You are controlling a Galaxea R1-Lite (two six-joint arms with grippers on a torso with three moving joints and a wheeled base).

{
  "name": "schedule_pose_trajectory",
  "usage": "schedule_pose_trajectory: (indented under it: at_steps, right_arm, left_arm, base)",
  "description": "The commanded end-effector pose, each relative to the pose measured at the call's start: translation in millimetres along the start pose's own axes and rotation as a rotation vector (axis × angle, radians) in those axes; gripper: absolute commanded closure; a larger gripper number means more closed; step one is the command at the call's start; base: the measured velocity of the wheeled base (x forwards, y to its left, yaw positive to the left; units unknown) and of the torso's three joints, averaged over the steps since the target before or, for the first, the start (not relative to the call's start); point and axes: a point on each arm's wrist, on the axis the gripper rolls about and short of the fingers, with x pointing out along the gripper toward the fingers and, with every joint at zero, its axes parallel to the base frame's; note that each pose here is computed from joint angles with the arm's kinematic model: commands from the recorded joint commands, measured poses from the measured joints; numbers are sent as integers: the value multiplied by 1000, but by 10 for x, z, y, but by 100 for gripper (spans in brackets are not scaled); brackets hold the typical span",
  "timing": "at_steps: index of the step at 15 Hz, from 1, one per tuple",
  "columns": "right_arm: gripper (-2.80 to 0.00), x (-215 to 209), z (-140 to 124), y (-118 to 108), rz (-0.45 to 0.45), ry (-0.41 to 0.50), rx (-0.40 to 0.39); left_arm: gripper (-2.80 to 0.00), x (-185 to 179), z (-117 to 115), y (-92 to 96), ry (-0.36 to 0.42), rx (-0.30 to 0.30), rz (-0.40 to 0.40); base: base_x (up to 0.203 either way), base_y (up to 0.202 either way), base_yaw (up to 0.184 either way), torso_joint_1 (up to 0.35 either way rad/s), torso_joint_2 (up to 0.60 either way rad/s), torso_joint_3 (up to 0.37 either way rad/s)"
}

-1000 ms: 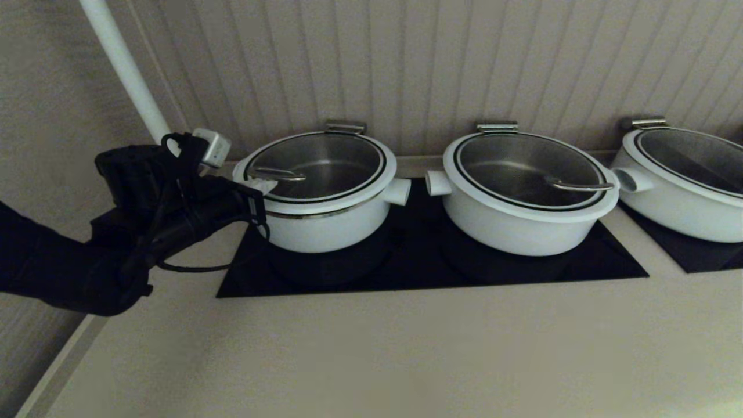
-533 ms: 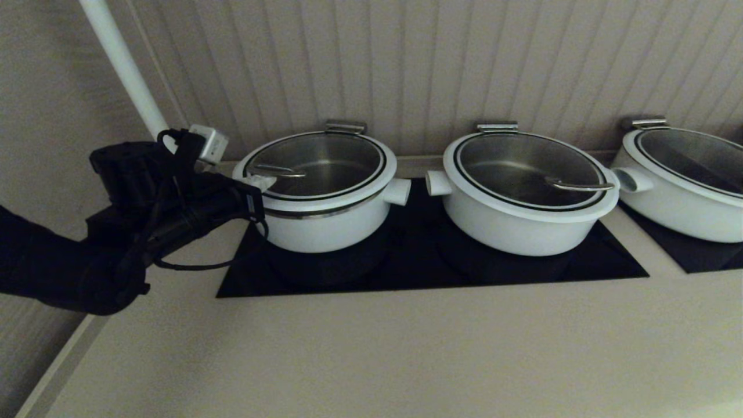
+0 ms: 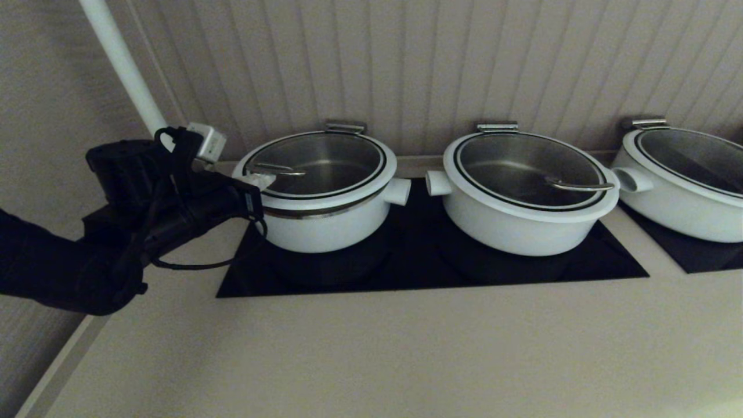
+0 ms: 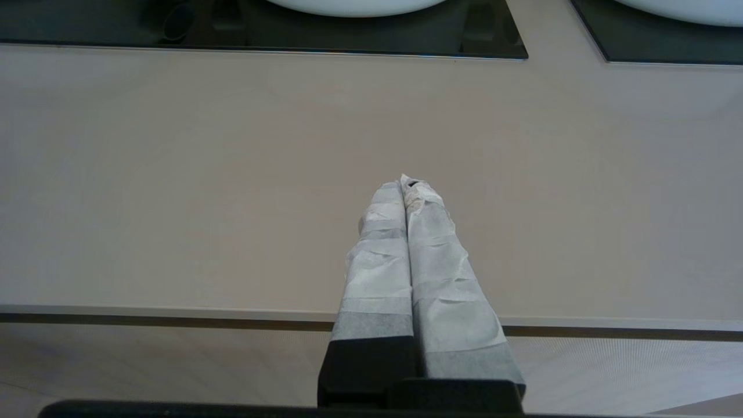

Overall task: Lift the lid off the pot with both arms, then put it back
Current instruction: Open the food pot lid a small opening with the left arm

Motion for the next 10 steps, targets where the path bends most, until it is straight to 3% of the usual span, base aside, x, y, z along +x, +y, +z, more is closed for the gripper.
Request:
schedule_pose_trajectory:
  at_steps: [1, 10]
  right_arm:
    - [0, 1, -1, 0, 2, 2, -6]
    - [0, 2, -2, 2, 7, 3, -15]
  left_arm:
    - [0, -4, 25, -1, -12, 4, -2]
    - [0, 41, 153, 16, -54, 15, -1]
  base:
    - [0, 0, 0, 0, 0, 0]
    - [0, 0, 0, 0, 0, 0]
